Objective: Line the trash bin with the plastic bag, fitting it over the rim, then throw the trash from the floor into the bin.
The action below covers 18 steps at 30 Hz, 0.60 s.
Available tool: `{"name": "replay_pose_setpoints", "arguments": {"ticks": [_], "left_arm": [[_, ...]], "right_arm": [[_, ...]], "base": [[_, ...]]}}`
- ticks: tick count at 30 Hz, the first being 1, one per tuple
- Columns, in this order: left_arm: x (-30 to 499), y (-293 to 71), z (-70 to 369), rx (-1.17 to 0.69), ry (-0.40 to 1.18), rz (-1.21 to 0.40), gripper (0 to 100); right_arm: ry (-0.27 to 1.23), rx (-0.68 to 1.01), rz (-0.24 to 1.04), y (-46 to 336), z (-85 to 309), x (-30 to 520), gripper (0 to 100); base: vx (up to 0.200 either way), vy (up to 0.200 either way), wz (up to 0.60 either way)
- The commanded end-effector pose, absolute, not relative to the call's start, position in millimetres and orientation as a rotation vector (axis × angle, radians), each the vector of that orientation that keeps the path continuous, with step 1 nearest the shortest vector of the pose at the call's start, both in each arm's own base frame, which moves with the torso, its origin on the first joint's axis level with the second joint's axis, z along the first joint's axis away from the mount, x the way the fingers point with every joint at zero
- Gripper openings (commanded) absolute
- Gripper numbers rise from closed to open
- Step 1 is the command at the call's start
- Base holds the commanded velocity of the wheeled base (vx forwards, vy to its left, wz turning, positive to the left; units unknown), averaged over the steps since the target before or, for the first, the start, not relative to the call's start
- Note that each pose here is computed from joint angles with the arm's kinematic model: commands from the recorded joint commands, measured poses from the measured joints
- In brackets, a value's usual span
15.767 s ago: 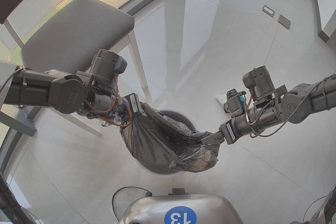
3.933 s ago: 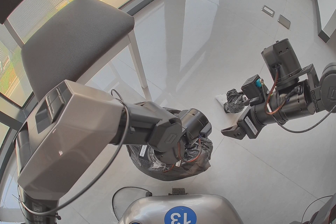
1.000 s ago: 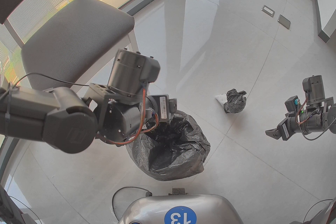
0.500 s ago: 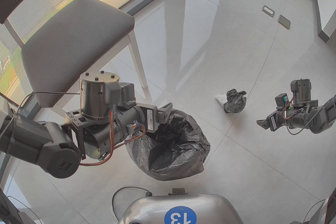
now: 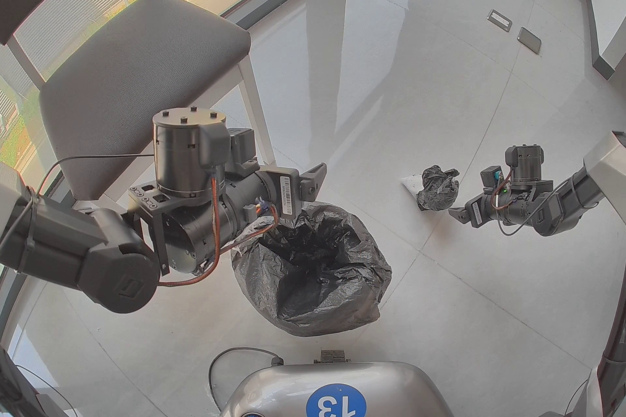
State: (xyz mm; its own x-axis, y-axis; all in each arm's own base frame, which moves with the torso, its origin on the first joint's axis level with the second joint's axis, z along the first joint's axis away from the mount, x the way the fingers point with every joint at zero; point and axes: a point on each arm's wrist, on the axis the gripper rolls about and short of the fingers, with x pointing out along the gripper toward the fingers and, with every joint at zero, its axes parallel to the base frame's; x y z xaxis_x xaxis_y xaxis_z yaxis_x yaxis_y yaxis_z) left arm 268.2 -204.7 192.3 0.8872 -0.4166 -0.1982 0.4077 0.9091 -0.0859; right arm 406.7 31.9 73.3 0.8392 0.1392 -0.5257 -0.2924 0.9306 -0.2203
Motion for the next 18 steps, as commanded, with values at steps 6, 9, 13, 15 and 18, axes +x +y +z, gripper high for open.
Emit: {"name": "replay_pose_setpoints", "arguments": {"ticks": [6, 9, 13, 15, 18], "left_arm": [[272, -208, 192, -0.064, 0.21, -0.426, 100], [272, -209, 193, -0.076, 0.209, -0.425, 100], [273, -210, 195, -0.08, 0.199, -0.423, 100], [273, -210, 195, -0.08, 0.199, -0.423, 100], [275, -212, 193, -0.082, 0.198, -0.424, 100]], "right_arm": [[0.532, -0.315, 0.258, 42, 49, 433, 100], [0.517, -0.33, 0.258, 43, 49, 437, 100], [0.499, -0.331, 0.248, 40, 46, 447, 100], [0.498, -0.332, 0.244, 39, 45, 449, 100], [0.492, -0.351, 0.237, 35, 40, 456, 100]], "base": [[0.0, 0.0, 0.0], [0.0, 0.0, 0.0], [0.0, 0.0, 0.0], [0.0, 0.0, 0.0], [0.0, 0.0, 0.0]]}}
